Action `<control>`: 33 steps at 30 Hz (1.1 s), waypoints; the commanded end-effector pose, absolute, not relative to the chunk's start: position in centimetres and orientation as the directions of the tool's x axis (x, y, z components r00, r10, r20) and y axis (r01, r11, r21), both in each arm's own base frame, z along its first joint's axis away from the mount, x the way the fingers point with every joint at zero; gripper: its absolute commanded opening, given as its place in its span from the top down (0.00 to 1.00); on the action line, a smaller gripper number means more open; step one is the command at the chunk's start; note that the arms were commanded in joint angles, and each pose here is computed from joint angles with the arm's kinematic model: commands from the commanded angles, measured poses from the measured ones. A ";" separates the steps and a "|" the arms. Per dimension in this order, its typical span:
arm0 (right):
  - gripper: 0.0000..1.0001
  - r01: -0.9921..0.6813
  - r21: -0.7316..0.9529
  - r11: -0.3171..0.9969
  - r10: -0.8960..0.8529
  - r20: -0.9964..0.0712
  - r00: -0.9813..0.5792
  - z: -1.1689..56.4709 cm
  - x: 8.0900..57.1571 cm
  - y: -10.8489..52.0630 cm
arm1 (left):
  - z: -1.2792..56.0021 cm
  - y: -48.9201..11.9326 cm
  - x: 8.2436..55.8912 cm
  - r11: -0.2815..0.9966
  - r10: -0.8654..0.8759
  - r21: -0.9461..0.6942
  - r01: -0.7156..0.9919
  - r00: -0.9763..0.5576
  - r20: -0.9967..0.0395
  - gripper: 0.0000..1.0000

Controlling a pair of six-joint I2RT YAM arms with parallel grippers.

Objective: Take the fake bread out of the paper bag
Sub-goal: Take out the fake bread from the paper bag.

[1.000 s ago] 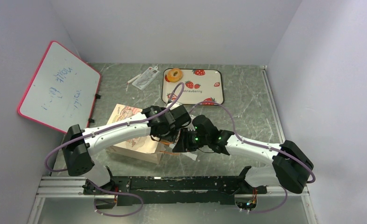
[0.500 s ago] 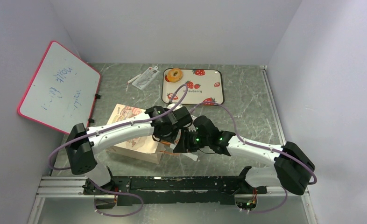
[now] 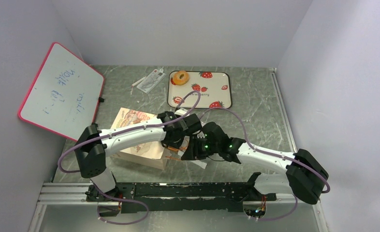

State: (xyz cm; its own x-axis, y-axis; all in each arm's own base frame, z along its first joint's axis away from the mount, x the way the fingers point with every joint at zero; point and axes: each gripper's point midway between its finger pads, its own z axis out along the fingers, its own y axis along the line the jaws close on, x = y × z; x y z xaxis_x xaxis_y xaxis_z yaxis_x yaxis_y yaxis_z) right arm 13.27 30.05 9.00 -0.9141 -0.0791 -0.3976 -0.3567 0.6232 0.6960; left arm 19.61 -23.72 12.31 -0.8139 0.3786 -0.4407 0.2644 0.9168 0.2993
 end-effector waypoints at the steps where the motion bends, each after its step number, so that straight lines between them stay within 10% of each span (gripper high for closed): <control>1: 0.63 -0.365 0.711 0.601 -0.063 -0.413 -0.909 9.7 13.3 30.0 | 12.0 -22.4 19.8 0.899 0.389 0.372 0.230 -0.809 -0.441 0.30; 11: 0.63 -0.348 0.712 0.610 -0.054 -0.401 -0.914 9.2 13.2 29.3 | 10.9 -21.4 20.0 0.887 0.390 0.415 0.201 -0.808 -0.442 0.40; 17: 0.63 -0.343 0.708 0.617 -0.056 -0.395 -0.917 8.9 12.9 28.9 | 11.6 -21.0 20.4 0.887 0.382 0.430 0.171 -0.794 -0.472 0.92; 33: 0.64 -0.419 0.695 0.584 -0.060 -0.478 -0.877 12.2 14.4 30.1 | 17.7 -19.9 19.8 0.958 0.283 0.164 0.237 -0.664 -0.692 0.93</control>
